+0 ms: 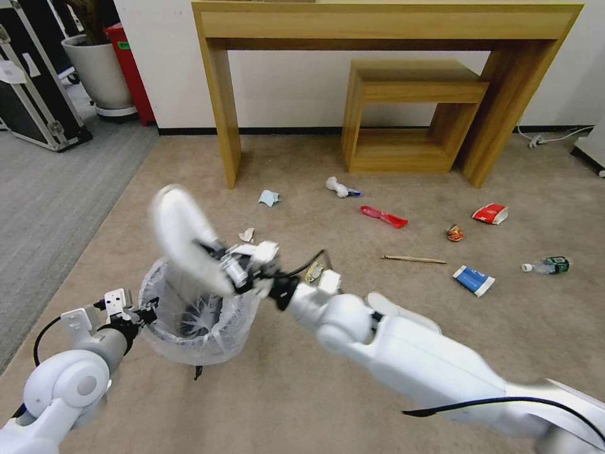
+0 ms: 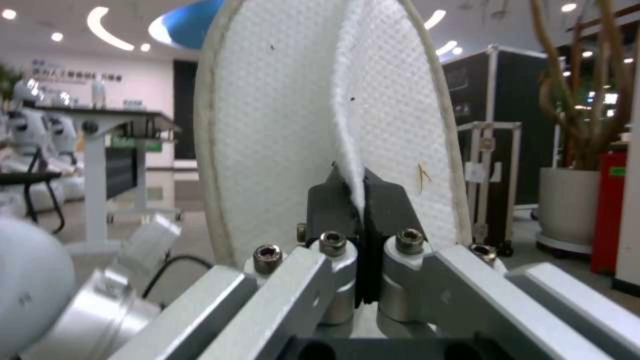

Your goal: Pick up the trash bin and place the garbage on the floor into it.

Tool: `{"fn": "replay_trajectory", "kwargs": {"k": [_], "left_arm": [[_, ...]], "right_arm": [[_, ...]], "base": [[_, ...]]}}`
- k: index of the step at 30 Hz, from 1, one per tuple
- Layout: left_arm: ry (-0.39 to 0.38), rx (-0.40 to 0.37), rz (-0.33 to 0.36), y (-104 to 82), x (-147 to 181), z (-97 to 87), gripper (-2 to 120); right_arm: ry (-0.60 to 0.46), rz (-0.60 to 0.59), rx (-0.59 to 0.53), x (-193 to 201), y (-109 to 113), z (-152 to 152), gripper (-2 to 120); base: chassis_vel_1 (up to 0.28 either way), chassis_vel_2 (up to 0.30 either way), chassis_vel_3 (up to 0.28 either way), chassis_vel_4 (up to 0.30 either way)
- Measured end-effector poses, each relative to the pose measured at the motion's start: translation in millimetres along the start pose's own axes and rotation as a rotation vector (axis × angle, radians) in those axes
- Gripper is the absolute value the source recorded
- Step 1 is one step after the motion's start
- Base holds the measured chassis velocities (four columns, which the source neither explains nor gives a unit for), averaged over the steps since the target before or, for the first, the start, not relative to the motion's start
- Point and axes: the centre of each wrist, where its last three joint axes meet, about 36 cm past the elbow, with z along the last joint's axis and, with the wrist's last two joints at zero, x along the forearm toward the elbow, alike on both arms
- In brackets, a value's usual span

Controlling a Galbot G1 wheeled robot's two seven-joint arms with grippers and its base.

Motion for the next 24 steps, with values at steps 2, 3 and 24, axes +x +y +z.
{"fn": "replay_trajectory", "kwargs": {"k": [2, 3, 24], "left_arm": [[0.002, 0.001, -0.001, 0.2, -0.2, 0.7, 0], [0.002, 0.001, -0.001, 0.2, -0.2, 0.7, 0], [0.002, 0.008, 0.001, 0.7, -1.2, 1.7, 0]], "right_arm": [[0.013, -0.017, 0.021, -9.0, -0.9, 18.9, 0], [0.013, -0.017, 0.021, -9.0, -0.9, 18.9, 0], [0.053, -0.049, 0.139, -31.6, -10.7, 94.9, 0]], "base": [[0.0, 0.0, 0.0, 0.0], [0.0, 0.0, 0.0, 0.0], [0.0, 0.0, 0.0, 0.0]]}}
